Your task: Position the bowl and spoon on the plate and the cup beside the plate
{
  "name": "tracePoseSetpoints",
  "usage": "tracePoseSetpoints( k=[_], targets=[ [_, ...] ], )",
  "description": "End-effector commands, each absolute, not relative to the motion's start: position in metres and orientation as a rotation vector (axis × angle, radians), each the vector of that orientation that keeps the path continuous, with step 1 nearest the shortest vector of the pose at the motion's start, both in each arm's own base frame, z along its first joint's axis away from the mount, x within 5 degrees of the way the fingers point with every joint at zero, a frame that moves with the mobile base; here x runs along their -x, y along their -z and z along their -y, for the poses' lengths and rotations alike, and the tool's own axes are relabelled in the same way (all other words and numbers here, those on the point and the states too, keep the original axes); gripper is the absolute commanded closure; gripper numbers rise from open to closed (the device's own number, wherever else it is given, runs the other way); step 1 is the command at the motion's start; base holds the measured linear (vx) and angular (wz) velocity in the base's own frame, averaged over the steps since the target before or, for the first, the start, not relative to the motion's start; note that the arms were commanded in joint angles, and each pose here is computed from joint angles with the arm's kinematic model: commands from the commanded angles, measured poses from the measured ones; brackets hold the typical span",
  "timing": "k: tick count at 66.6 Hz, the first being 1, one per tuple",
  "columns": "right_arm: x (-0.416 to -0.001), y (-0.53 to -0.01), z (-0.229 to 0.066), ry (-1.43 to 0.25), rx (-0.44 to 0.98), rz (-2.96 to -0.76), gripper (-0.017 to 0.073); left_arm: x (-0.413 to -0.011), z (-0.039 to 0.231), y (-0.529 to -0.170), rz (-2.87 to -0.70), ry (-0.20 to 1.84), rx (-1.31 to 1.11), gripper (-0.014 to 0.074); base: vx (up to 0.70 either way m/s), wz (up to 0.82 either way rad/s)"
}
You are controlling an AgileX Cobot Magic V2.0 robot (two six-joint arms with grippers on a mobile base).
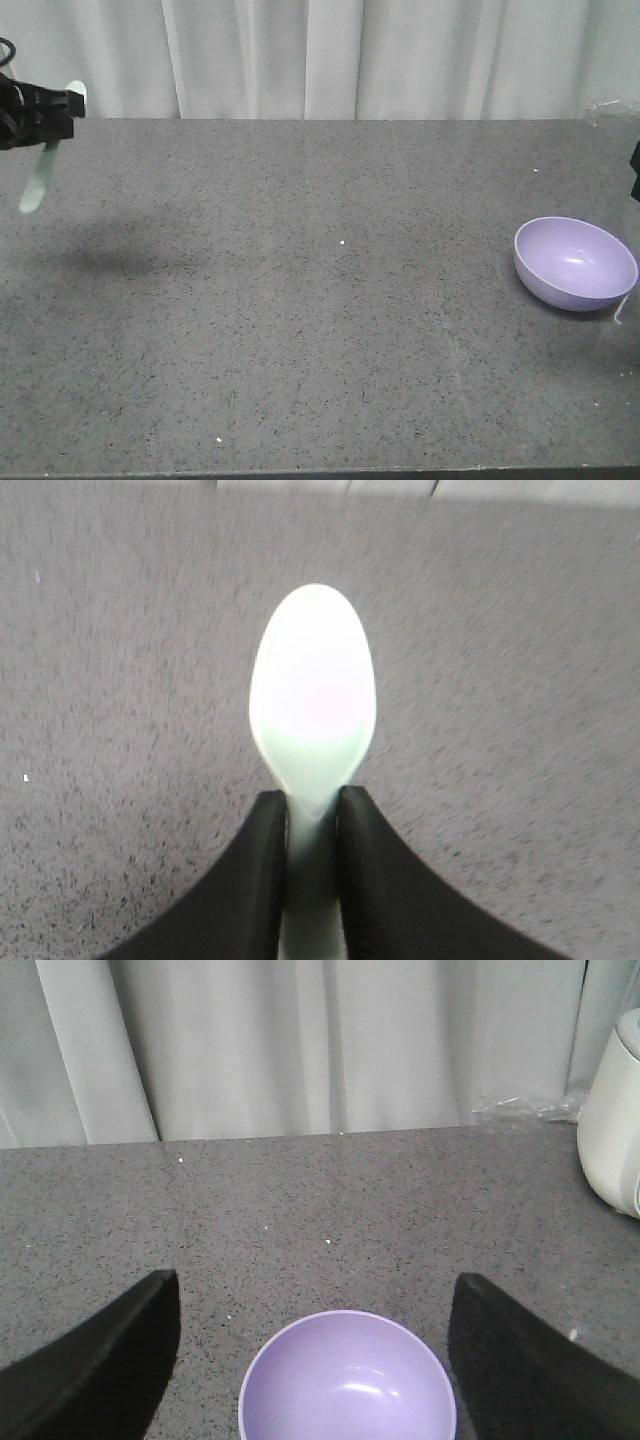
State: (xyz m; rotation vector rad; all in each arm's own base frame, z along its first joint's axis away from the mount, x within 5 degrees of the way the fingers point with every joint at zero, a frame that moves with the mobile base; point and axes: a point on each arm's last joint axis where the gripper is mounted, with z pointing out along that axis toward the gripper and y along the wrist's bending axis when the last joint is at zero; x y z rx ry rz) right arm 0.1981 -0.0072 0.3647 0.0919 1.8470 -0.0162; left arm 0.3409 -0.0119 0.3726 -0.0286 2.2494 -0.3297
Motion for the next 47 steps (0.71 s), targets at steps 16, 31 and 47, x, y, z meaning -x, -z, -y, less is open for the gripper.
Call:
tracePoseSetpoints(
  k=[16, 31, 47],
  targets=[
    [-0.209, -0.428, 0.035, 0.19, -0.169, -1.906, 0.0011, -0.299, 0.014, -0.438, -1.997, 0.335, 0.023, 0.0601, 0.0, 0.0],
    [-0.259, -0.392, 0.064, 0.083, -0.286, -2.128, 0.0011, -0.298, 0.013, -0.44, -1.985, 0.331, 0.025, 0.0601, 0.0, 0.0],
    [-0.295, -0.342, 0.096, -0.144, -0.367, -2.263, 0.0011, -0.299, 0.013, -0.439, -1.985, 0.328, 0.025, 0.0601, 0.0, 0.0]
  ],
)
